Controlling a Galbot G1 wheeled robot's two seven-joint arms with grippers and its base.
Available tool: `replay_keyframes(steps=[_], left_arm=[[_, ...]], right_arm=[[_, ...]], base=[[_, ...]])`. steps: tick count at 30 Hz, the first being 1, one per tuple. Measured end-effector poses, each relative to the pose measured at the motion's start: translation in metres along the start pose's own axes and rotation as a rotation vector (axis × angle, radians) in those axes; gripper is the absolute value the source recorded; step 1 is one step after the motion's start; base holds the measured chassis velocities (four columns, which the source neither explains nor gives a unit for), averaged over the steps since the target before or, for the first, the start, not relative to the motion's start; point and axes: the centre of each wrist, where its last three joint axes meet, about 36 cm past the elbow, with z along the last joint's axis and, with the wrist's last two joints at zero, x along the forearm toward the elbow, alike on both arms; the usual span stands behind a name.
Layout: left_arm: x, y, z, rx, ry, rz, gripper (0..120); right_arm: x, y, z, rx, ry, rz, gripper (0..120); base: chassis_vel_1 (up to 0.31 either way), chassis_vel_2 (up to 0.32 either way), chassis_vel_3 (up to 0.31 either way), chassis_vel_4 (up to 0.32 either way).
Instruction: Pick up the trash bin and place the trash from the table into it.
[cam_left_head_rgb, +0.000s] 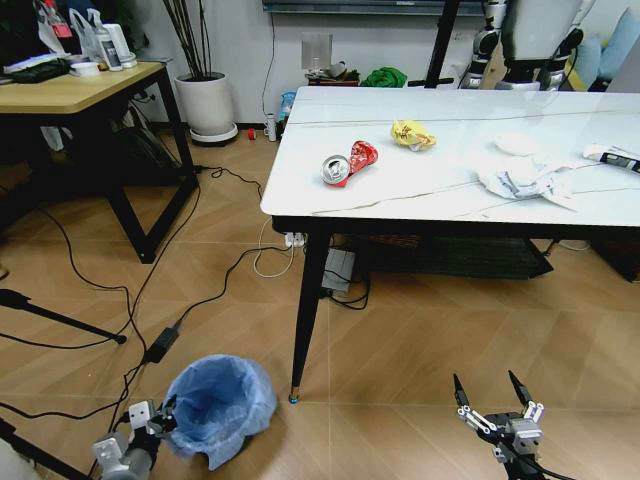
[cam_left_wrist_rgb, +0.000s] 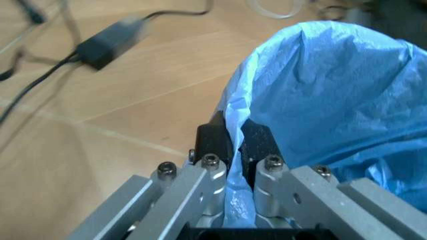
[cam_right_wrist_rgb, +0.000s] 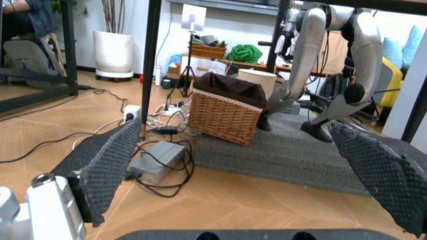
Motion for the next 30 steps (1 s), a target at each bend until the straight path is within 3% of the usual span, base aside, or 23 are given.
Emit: replay_keyframes(steps=[4,15,25,30], left_arm=[[0.024,-0.025,-0.012,-0.038,-0.036,0.088,0],[0.073,-0.063,-0.036,-0.118,-0.072,0.25,0],[0.085,-0.073,-0.054,-0.178,-0.093,0.337,0],[0.093,-0.078,-0.057,-0.144,-0.058,0.401,0]], right_arm=[[-0.001,-0.002,-0.004,0.006,-0.001,0.0,100],[-0.001,-0.009,-0.018,0.029,-0.001,0.008,100],[0.004,-0.015,-0.027,0.051,0.001,0.013,100],[0.005,-0.016,-0.03,0.064,0.001,0.01,100]], base=[[0.0,0.0,0.0,0.0],[0.0,0.0,0.0,0.0],[0.0,0.0,0.0,0.0],[0.0,0.0,0.0,0.0]])
